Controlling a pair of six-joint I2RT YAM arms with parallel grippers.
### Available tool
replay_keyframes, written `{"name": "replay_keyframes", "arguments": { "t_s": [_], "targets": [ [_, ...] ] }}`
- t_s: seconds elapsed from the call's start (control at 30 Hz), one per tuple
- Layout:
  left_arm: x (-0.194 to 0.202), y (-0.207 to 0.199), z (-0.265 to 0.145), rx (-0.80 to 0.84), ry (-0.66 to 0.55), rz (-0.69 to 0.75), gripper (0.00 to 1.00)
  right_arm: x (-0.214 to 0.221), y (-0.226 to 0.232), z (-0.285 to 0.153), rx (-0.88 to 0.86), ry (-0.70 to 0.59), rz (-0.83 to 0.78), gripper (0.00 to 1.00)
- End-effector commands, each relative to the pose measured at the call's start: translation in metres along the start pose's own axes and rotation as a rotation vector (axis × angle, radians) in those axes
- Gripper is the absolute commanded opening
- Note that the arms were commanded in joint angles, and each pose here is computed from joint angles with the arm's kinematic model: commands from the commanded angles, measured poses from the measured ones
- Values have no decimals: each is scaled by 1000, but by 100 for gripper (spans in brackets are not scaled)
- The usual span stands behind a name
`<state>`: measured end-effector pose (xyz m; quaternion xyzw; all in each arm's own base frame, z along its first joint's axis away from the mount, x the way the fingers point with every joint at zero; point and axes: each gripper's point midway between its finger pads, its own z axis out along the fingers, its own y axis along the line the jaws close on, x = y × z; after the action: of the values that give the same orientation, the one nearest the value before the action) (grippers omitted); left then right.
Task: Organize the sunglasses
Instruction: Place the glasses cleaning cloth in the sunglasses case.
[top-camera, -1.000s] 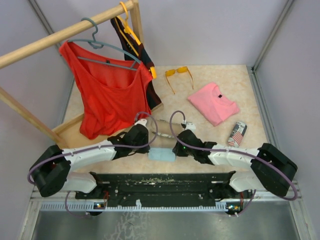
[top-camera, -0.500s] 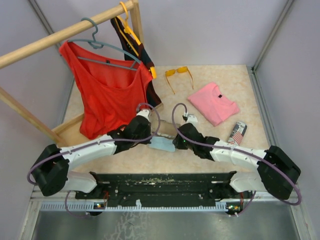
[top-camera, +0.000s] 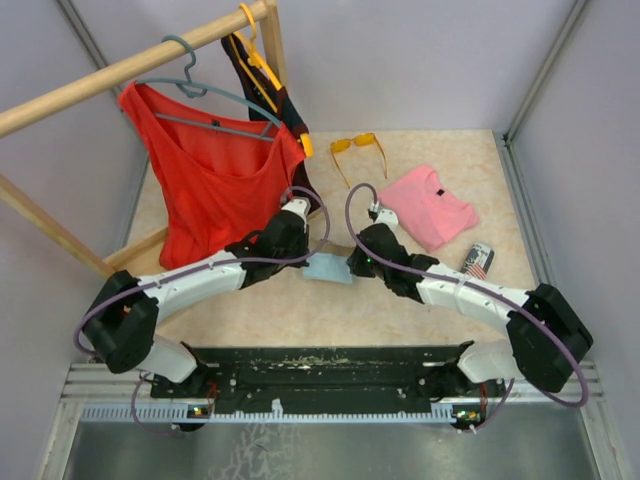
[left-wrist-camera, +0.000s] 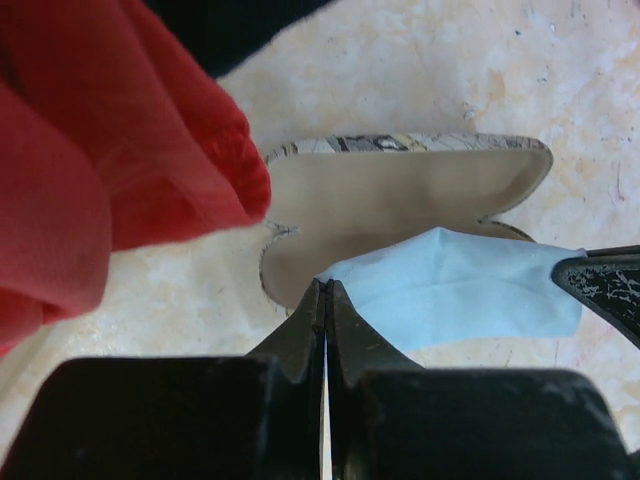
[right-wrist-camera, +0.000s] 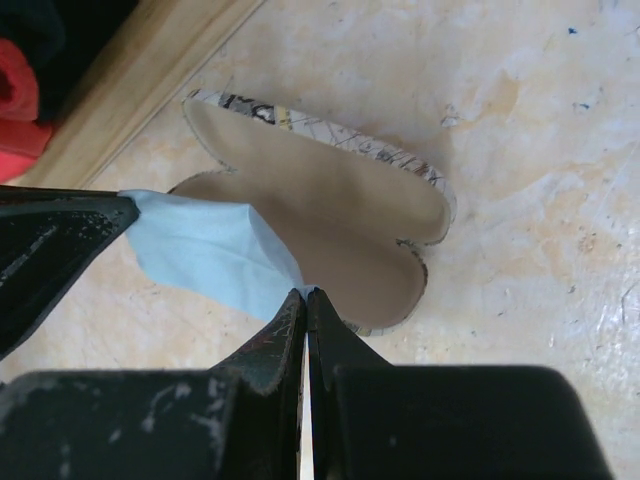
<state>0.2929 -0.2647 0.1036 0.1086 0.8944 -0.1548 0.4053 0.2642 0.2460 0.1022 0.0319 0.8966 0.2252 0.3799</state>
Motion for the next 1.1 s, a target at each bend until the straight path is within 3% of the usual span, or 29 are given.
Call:
{"name": "replay_keyframes", "arguments": {
  "t_s": [0.0,1.07],
  "targets": [
    [-24,-3,11,11,-59,10,0,-27,8,6,-17,-53,10,0],
    [-25,7,60,6,-49,9,0,-38,-16,38,28,-49,17,0]
  ]
}}
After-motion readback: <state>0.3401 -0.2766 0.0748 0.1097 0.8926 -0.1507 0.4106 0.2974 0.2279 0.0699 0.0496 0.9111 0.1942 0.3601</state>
